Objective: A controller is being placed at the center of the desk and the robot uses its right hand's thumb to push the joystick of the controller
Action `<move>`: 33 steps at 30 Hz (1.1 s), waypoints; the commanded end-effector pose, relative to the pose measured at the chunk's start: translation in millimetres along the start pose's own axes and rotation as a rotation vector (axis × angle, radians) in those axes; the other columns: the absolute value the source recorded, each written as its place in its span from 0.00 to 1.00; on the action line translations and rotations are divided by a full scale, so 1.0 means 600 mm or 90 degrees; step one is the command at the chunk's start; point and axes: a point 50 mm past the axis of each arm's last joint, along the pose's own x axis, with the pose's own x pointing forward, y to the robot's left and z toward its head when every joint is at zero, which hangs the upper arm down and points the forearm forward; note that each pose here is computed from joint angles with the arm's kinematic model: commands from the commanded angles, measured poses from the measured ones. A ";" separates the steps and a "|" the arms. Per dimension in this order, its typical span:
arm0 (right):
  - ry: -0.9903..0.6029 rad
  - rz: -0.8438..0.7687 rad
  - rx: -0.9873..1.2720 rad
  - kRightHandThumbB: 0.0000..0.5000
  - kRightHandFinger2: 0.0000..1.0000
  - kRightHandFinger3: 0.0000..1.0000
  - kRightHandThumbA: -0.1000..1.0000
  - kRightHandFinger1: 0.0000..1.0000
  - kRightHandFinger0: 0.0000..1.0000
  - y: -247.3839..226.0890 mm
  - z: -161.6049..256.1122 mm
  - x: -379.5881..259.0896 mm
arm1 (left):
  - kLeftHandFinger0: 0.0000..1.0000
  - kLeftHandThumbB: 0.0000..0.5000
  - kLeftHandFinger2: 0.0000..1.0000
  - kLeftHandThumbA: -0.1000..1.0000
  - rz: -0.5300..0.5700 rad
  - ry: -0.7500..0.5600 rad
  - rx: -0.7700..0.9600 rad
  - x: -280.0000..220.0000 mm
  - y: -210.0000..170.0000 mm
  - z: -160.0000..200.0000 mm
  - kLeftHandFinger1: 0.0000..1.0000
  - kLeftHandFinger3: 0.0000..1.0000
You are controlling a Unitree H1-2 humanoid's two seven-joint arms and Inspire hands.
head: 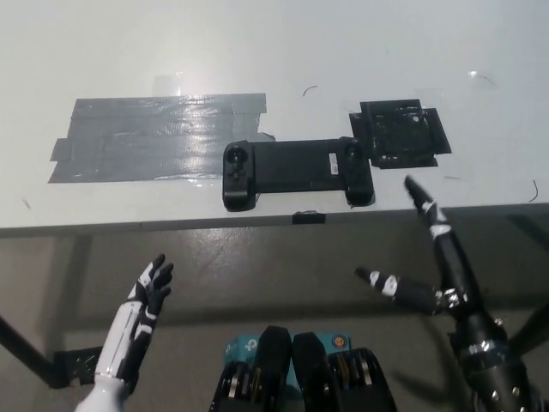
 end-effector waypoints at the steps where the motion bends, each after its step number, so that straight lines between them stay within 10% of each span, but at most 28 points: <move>1: -0.063 -0.048 -0.002 0.35 1.00 1.00 1.00 1.00 1.00 -0.027 0.048 0.067 | 1.00 0.00 1.00 0.96 -0.002 -0.033 0.006 -0.009 -0.001 0.003 1.00 1.00; 14: 0.076 -0.047 -0.039 0.71 1.00 1.00 1.00 1.00 1.00 -0.039 0.033 0.267 | 1.00 0.01 1.00 0.96 0.003 -0.018 0.007 -0.024 -0.002 -0.003 1.00 1.00; 33: 0.173 -0.039 -0.016 0.64 1.00 1.00 1.00 1.00 1.00 -0.008 -0.005 0.357 | 1.00 0.05 1.00 0.95 0.003 -0.032 0.004 -0.012 -0.003 0.009 1.00 1.00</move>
